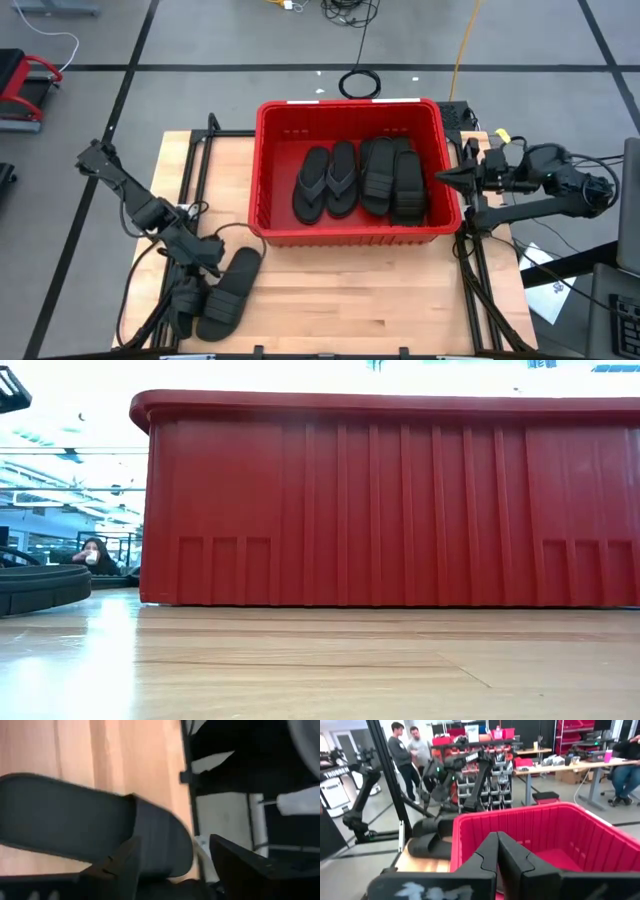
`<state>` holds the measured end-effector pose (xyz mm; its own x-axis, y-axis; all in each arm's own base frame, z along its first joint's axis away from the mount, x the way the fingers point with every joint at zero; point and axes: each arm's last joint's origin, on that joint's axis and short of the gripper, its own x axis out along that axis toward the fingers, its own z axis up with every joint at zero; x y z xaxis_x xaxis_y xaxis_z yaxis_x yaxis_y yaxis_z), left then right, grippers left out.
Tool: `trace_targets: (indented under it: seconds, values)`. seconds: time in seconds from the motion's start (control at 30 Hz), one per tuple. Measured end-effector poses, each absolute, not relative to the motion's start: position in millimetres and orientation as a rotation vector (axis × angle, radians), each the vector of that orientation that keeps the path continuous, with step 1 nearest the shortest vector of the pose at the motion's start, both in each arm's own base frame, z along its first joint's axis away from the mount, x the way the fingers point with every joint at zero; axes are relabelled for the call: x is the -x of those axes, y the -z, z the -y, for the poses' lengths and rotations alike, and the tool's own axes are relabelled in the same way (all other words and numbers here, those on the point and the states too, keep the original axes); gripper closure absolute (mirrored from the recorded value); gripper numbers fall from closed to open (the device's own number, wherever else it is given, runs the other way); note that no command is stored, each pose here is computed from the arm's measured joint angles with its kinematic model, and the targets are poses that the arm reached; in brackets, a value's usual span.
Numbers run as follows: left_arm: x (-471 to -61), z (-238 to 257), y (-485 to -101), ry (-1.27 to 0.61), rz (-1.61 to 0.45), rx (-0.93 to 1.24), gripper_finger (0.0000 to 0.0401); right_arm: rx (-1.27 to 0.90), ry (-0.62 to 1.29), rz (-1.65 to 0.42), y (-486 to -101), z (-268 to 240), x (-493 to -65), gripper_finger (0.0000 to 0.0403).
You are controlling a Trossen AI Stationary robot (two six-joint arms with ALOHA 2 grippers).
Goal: Pick and place slides into bin
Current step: Put the right black slide into the red bin
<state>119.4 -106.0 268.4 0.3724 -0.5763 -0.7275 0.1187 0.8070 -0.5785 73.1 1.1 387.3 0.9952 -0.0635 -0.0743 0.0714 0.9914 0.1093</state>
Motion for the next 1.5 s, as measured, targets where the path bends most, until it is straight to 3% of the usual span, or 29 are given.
trace_targets:
  seconds: [0.2,0.37,0.8,0.97,1.2,1.5]
  values:
    - [-114.5,106.3,-233.6,0.502,-1.228,0.471,0.0121,-0.165,0.066,-0.027,-391.4,-1.2,-73.3,0.0403]
    - [-116.1,109.4,-210.0,0.538,-1.212,0.530,0.0099,-0.173,0.065,-0.023,-391.8,-1.2,-73.4,0.0403]
    - [-122.2,117.3,-154.4,0.606,-1.229,0.603,0.0134,-0.194,0.066,-0.023,-391.7,-1.2,-73.4,0.0403]
    - [-126.2,121.3,-150.9,0.656,-1.217,0.559,0.0191,-0.189,0.066,-0.024,-391.6,-1.2,-73.4,0.0403]
    - [-136.2,126.4,-168.6,0.761,-1.106,0.500,0.0382,-0.187,0.066,-0.024,-391.6,-1.2,-73.6,0.0403]
    - [-149.8,139.2,-214.2,0.880,-1.056,0.607,0.0395,-0.183,0.070,-0.024,-391.6,-1.1,-73.5,0.0403]
